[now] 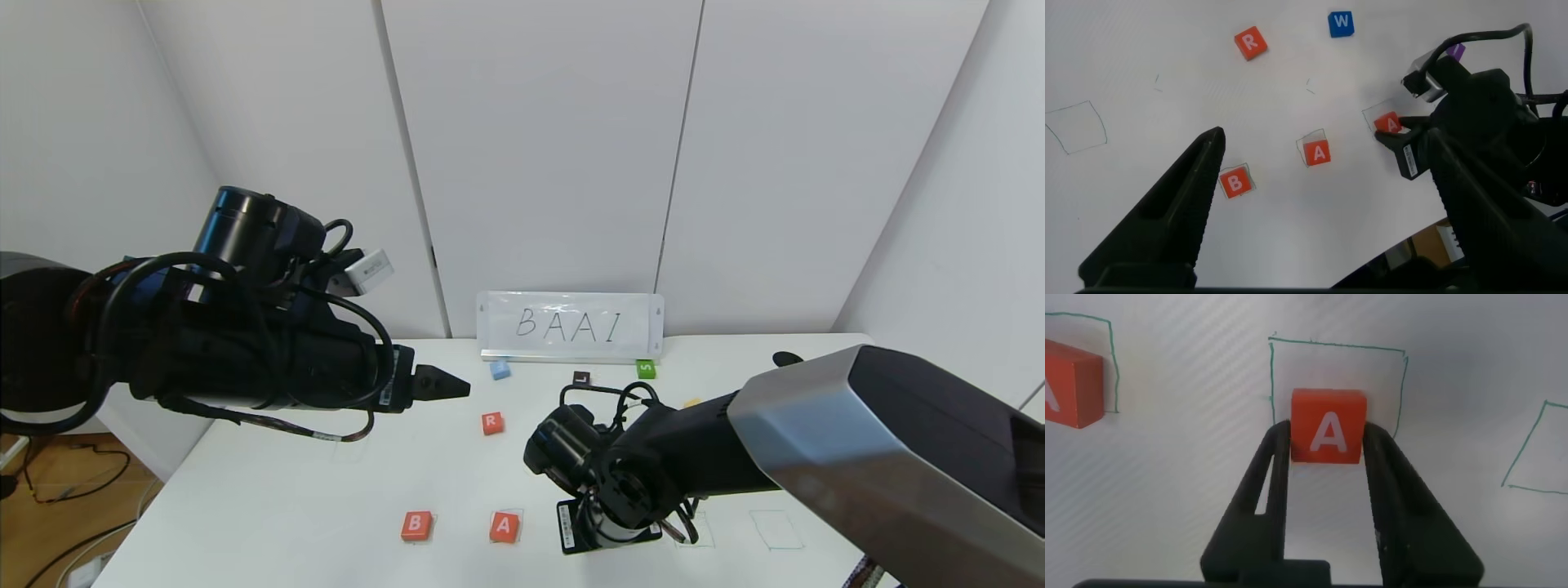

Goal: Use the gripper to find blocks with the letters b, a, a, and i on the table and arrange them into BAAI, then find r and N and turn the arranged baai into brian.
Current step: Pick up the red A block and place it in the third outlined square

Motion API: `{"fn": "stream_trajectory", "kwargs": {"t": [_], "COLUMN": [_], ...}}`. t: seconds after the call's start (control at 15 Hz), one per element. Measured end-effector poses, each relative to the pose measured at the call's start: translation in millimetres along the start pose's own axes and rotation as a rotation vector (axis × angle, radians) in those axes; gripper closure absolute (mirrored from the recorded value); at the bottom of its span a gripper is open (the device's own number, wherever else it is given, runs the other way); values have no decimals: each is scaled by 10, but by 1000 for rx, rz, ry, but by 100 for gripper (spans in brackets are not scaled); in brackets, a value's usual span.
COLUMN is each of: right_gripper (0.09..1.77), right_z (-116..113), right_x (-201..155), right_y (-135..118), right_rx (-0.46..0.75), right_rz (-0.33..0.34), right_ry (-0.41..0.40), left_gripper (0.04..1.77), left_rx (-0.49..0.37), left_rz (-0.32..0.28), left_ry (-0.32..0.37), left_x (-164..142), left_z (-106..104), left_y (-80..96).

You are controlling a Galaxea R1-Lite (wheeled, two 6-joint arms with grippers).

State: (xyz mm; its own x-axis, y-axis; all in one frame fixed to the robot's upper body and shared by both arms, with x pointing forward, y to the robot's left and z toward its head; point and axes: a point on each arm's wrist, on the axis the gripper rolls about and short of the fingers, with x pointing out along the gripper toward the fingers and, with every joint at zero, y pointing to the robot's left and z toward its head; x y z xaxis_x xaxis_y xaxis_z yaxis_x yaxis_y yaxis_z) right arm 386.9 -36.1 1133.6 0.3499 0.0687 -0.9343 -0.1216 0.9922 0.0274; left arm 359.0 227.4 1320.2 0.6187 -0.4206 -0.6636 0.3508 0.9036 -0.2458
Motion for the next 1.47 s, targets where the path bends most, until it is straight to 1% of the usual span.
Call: {"fn": "stream_trajectory", "kwargs": {"t": [0.13, 0.27, 0.4, 0.53, 0.8, 1.07, 1.2, 1.47], "right_gripper": [91, 74, 60, 50, 36, 28, 25, 21], "right_z": [-4, -5, -3, -4, 23, 79, 141, 279], "right_x": [-1, -2, -1, -1, -27, -116, -181, -280], "right_y": [8, 13, 12, 12, -9, -51, -127, -300], "right_rx": [-2, -3, -3, -4, 3, 13, 31, 90], "right_rz": [2, 3, 3, 2, 2, 4, -19, -38], "right_ry": [0, -1, -1, -1, -8, -29, -45, -58], "left_gripper": [9, 9, 9, 9, 9, 9, 9, 9], "left_rx": [0, 0, 0, 0, 0, 0, -1, 0], "left_rz": [-1, -1, 0, 0, -1, 0, 0, 0], "left_ry": [0, 0, 0, 0, 0, -1, 0, -2], "left_x": [2, 0, 0, 1, 0, -1, -1, -8], "left_z": [0, 0, 0, 0, 0, 1, 0, 1], "left_y": [-1, -1, -1, 0, -1, 0, 0, -2]}}
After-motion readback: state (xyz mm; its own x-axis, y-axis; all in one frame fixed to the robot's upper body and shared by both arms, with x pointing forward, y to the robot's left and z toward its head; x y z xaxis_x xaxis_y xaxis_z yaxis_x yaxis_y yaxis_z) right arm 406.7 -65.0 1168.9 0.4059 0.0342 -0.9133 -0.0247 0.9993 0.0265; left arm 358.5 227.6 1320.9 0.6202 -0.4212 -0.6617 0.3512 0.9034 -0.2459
